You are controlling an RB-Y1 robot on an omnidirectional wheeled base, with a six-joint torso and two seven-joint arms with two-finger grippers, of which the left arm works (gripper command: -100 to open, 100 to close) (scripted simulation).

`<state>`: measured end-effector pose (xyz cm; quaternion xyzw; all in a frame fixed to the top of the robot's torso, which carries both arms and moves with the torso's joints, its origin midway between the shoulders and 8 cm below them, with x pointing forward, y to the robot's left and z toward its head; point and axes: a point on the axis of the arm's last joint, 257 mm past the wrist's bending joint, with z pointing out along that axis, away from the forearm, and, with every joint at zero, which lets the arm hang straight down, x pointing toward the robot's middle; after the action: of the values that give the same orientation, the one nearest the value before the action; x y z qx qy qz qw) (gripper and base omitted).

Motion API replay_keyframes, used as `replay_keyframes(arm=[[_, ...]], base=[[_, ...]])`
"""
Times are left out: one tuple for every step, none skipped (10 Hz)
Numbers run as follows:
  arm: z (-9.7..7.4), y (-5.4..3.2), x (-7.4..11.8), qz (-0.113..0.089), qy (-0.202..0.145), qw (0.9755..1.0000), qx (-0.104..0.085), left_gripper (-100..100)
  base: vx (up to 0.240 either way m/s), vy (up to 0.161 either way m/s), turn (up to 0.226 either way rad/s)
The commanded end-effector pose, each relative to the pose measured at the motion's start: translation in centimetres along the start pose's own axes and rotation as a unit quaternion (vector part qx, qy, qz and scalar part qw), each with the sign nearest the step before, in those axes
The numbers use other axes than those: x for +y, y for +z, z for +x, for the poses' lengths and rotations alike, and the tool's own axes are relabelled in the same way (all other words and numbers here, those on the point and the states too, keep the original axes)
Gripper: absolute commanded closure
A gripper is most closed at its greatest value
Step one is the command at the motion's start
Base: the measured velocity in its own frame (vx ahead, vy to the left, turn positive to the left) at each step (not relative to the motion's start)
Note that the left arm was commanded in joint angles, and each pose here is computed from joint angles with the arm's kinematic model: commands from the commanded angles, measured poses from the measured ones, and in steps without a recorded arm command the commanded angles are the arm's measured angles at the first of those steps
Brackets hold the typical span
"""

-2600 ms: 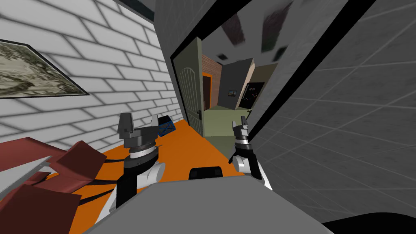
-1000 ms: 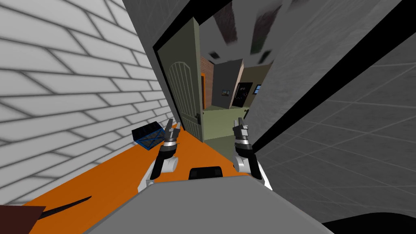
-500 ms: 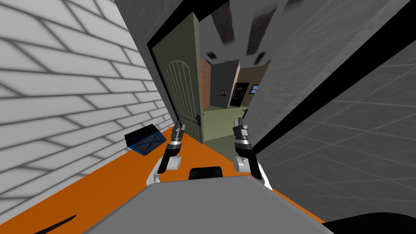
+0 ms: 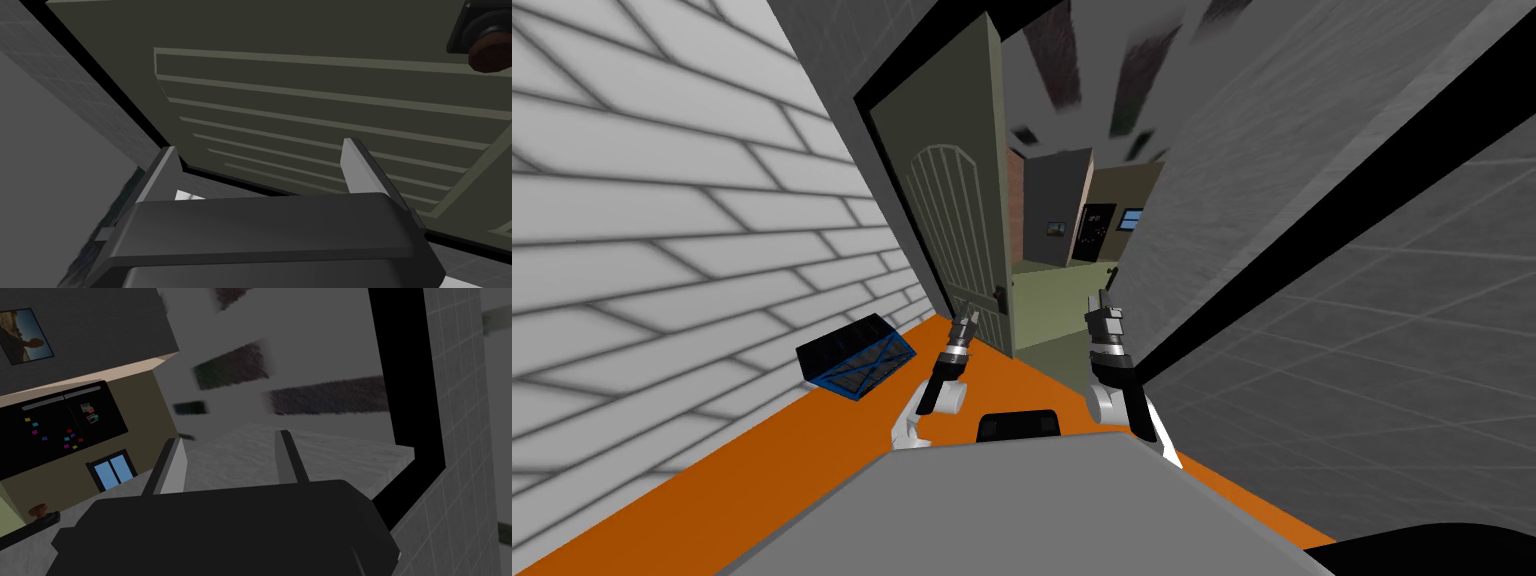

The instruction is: Push the door open

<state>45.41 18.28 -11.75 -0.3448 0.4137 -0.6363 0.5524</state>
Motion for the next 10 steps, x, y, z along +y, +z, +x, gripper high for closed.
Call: replay_keyframes(arm=[[0.9, -0.19, 2.1, -0.024, -0.007, 0.9996, 0.009, -100], [1.3, -0.19, 3.0, -0.035, -0.01, 0.9993, 0.014, -100], [1.7, -0.21, 4.0, -0.045, -0.012, 0.9987, 0.018, -100], [2.2, -0.24, 5.0, -0.056, -0.015, 0.9981, 0.023, -100], [2.6, -0.29, 5.8, -0.066, -0.017, 0.9973, 0.027, -100], [3.0, -0.36, 6.7, -0.076, -0.019, 0.9965, 0.031, -100], [3.4, -0.44, 7.6, -0.086, -0.021, 0.9955, 0.035, -100], [3.7, -0.54, 8.5, -0.096, -0.022, 0.9944, 0.039, -100], [4.1, -0.64, 9.3, -0.105, -0.024, 0.9933, 0.043, -100], [4.4, -0.76, 10.0, -0.114, -0.025, 0.9921, 0.047, -100]], base=[[0.098, 0.154, -0.155], [0.08, 0.14, -0.084], [0.067, 0.127, -0.106], [0.065, 0.118, -0.1], [0.074, 0.116, -0.092], [0.075, 0.106, -0.094], [0.062, 0.103, -0.088], [0.046, 0.109, -0.105], [0.063, 0.108, -0.085], [0.062, 0.103, -0.08]])
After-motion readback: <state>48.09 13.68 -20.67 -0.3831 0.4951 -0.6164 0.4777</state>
